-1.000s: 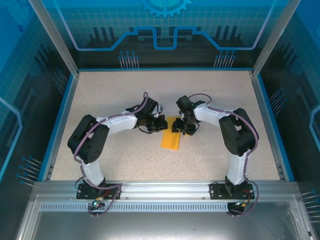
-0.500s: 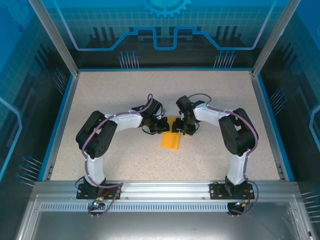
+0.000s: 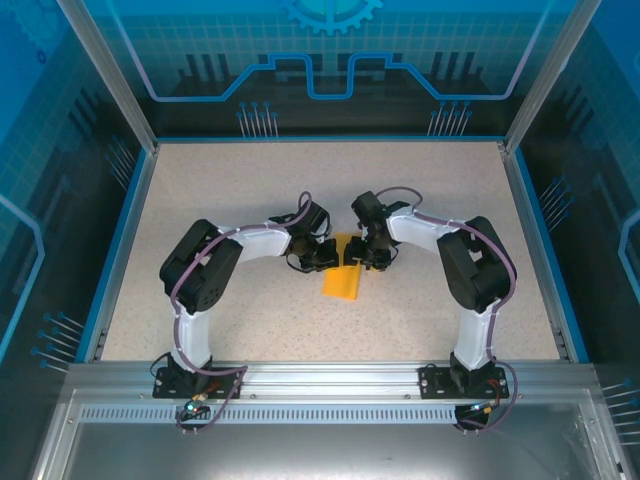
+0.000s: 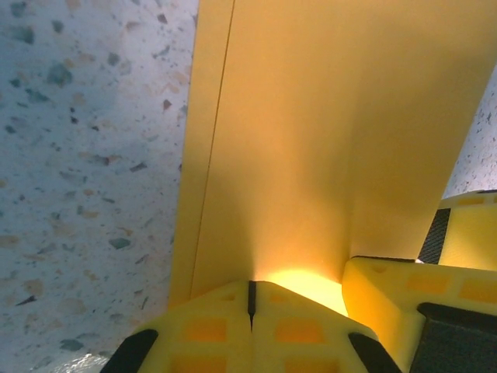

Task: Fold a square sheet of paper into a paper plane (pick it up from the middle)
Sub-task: Hold the square sheet of paper at the center of the table, then fold the square sheet of paper in half at the center of the table.

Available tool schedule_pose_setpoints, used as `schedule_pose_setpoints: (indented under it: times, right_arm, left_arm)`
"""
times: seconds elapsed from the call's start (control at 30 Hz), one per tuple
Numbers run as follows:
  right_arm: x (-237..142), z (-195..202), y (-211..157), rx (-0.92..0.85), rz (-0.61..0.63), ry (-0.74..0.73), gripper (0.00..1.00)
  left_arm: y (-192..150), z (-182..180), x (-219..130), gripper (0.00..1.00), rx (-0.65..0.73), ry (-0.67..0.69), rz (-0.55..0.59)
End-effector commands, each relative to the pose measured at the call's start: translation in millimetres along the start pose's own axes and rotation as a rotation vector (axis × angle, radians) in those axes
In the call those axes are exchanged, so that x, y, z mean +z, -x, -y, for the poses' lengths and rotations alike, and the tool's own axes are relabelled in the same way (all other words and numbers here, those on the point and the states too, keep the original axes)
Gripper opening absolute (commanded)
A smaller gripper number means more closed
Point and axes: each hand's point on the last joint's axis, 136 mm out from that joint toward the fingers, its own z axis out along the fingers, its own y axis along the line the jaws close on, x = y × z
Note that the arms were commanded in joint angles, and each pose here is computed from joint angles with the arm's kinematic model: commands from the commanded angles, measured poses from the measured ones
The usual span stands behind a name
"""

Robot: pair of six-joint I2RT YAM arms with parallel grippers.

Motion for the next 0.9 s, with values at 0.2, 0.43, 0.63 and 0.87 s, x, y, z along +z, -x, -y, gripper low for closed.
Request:
schedule_pose_setpoints:
  times: [0.2, 0.43, 0.63, 0.87]
  right_arm:
    - [-44.8, -19.4, 8.5, -0.010, 0.143, 0.166, 0.59]
    - [-78.4, -37.5, -2.5, 0.005, 0.219, 0.438, 0.34]
    - [-58.2, -54.5, -14.0, 0.004, 0.156, 0.511, 0.19]
    - [-26.4, -40.7, -19.8, 0.020, 0.106, 0.467, 0.13]
  left_arm:
    - [-12.4, -21.9, 2.8, 0.00, -0.021, 0.106, -0.026]
    - [-13.3, -23.0, 3.7, 0.00, -0.022, 0.107, -0.031]
    - [-13.3, -23.4, 4.0, 0.00, -0.022, 0.108, -0.030]
    - [-15.4, -27.8, 6.4, 0.00, -0.025, 0.122, -0.032]
